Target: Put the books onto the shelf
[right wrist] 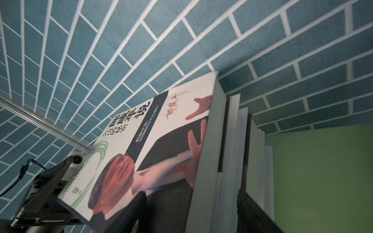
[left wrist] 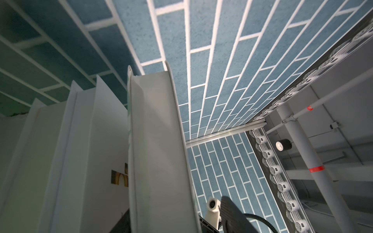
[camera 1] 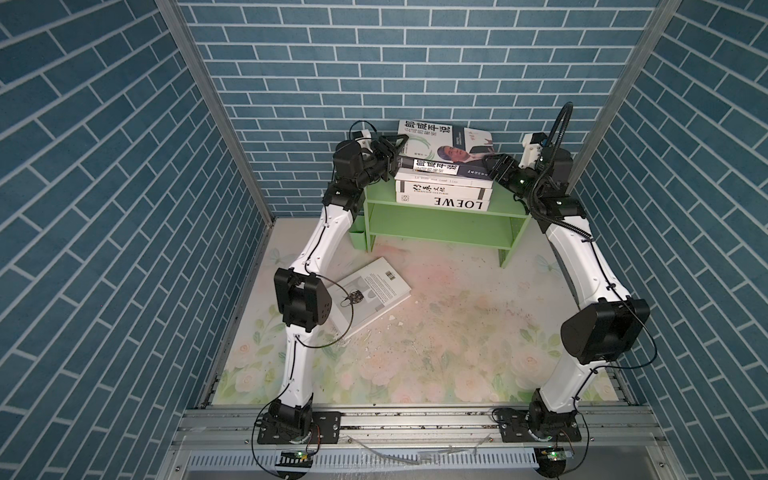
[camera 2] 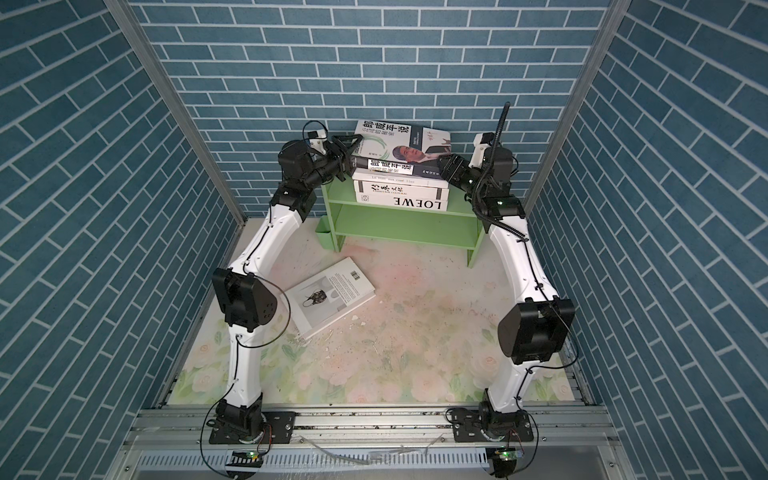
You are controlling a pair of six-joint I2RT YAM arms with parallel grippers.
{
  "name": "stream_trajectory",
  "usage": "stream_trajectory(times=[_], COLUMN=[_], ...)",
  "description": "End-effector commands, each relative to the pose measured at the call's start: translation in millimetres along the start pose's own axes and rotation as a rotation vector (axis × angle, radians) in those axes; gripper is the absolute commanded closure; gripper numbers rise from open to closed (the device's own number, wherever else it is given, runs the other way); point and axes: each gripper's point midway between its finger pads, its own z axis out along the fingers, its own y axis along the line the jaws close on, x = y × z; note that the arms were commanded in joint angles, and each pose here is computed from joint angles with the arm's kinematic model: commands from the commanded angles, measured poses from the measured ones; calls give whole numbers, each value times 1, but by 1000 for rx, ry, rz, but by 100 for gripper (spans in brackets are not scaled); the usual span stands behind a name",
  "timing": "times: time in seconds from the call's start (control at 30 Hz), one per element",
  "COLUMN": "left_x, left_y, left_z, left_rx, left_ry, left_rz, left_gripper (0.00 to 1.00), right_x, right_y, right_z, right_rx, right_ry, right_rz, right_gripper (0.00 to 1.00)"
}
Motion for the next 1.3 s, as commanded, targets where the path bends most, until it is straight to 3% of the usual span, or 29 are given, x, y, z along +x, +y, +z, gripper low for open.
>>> stream_trajectory(times=[0.0,0.7,1.03,1.27], left_x=[-11,-41,-21,-10], left_y=[-14,-20,-22,-17], left_z=[-5,-38,-49,-51], left_rx=[20,-62,-127,-148], left_ry=[-27,-96,5,60], left_rz=[74,192,397,432], left_gripper=[29,22,25,25], right_x=[8,1,-26,-48], right_y=[-10,2,32,49], right_z=[0,-9,-19,-32], right_rx=[57,28,-61,-95], right_ry=[32,19,-56,-142], right_rz=[-43,-48,-85,-120], right_gripper=[30,29,24,22])
